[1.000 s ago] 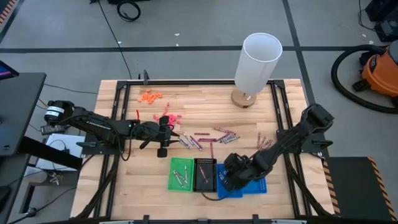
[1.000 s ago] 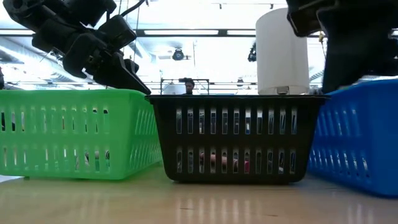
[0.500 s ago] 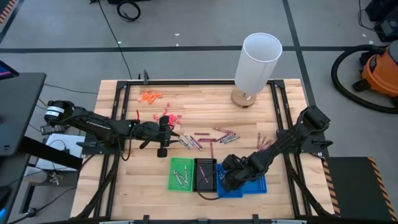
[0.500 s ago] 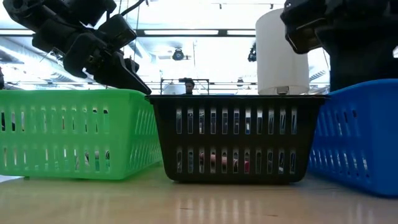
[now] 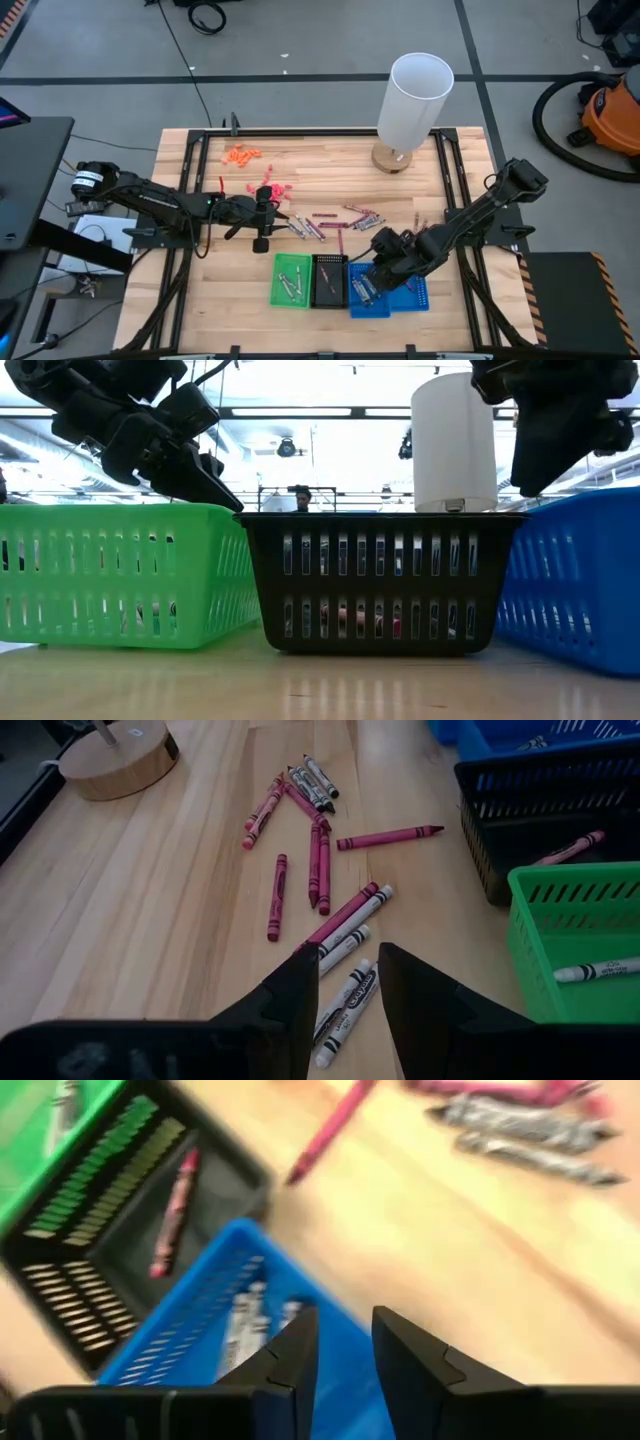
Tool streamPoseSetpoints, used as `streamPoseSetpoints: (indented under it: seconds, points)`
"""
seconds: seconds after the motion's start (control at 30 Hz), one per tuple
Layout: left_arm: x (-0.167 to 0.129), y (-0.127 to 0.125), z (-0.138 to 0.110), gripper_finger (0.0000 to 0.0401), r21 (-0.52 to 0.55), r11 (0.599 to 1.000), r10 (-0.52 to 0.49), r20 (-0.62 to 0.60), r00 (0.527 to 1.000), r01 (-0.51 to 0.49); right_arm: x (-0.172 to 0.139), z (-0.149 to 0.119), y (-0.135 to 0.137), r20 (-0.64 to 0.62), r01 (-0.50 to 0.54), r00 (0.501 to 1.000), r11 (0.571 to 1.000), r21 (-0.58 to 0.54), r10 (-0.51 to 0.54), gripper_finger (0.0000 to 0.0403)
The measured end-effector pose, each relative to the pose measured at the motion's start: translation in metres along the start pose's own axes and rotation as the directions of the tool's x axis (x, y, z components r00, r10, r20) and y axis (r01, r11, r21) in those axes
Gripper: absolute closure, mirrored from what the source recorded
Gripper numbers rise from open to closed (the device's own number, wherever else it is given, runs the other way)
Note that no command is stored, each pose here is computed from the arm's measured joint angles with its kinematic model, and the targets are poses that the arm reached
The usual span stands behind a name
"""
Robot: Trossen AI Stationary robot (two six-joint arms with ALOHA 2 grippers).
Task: Sort crayons
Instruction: Put the pink crayon into the black bin
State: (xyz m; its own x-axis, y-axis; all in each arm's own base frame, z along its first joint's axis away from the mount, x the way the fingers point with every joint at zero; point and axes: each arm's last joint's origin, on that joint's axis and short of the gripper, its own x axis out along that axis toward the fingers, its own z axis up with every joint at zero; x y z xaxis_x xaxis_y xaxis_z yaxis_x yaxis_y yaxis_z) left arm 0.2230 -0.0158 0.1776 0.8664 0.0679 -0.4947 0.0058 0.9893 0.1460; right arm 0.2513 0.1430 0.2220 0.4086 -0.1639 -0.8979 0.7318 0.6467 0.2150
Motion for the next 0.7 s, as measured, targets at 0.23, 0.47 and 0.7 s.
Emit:
streamPoseSetpoints:
  seconds: [0.23,0.47,0.7]
  points:
    - [0.000,0.000,0.000,0.0284,0.013,1.000,0.000,0.000,1.000,0.000,-0.007,0.010,-0.023,-0.016,0.168,0.986,0.986,-0.024,-0.168,0.0298]
    - [0.000,0.000,0.000,0.0284,0.039,0.999,0.000,0.000,1.000,0.000,-0.018,0.021,-0.041,-0.012,0.265,0.964,0.963,-0.058,-0.266,0.0299]
    - [0.000,0.000,0.000,0.0284,0.039,0.999,0.000,-0.001,1.000,0.000,-0.022,0.028,-0.059,-0.007,0.293,0.956,0.955,-0.051,-0.294,0.0299]
